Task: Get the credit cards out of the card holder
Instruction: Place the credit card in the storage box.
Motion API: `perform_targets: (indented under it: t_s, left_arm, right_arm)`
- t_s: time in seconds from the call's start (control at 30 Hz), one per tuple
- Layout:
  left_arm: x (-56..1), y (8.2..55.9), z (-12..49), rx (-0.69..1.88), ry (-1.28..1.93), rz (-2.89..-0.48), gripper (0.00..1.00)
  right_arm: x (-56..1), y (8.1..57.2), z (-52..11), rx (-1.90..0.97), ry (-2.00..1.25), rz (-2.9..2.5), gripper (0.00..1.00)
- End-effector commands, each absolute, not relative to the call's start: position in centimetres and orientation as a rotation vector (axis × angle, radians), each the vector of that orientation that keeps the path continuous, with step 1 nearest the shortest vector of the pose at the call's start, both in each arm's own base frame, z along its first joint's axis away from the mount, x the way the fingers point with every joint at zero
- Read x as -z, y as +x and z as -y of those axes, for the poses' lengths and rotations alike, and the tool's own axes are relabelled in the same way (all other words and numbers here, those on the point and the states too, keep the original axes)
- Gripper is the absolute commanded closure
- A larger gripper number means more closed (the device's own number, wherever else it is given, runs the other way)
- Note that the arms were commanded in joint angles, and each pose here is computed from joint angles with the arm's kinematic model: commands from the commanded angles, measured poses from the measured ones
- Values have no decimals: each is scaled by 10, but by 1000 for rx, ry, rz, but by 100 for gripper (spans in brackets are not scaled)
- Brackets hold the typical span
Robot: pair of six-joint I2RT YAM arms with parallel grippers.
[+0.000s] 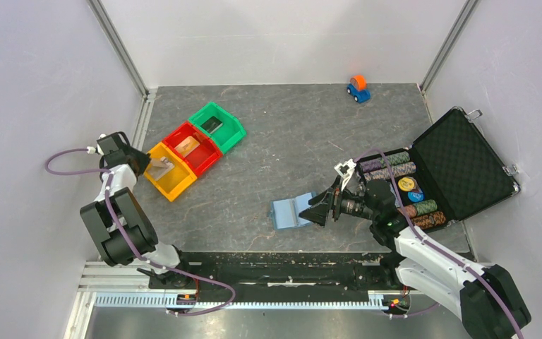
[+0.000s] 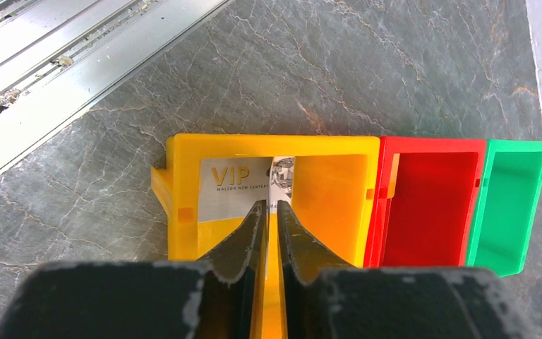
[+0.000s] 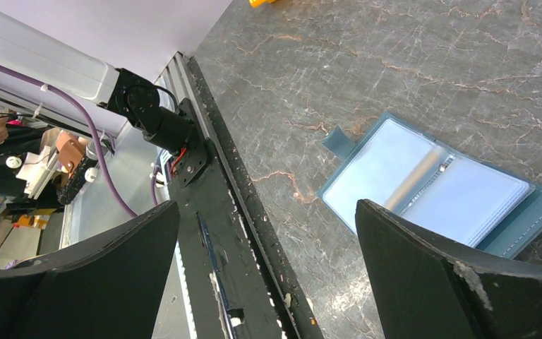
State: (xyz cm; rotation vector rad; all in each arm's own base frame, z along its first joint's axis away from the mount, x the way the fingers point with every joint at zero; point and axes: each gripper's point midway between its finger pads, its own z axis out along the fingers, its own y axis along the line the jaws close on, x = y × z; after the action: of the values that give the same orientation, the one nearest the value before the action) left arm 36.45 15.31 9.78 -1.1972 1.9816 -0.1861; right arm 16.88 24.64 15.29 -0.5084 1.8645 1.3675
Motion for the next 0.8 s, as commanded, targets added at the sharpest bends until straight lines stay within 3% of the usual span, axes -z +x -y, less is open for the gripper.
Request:
perform_targets:
  t_s: [0.0, 0.77]
  left_arm:
    - [-104, 371, -159, 164, -1155, -1968, 83]
    - [-110, 369, -166, 110, -1183, -2010, 55]
  right_arm:
    - [-173, 178, -248, -1338, -524, -1793, 2]
    - [-156, 184, -244, -1289, -477, -1911, 2]
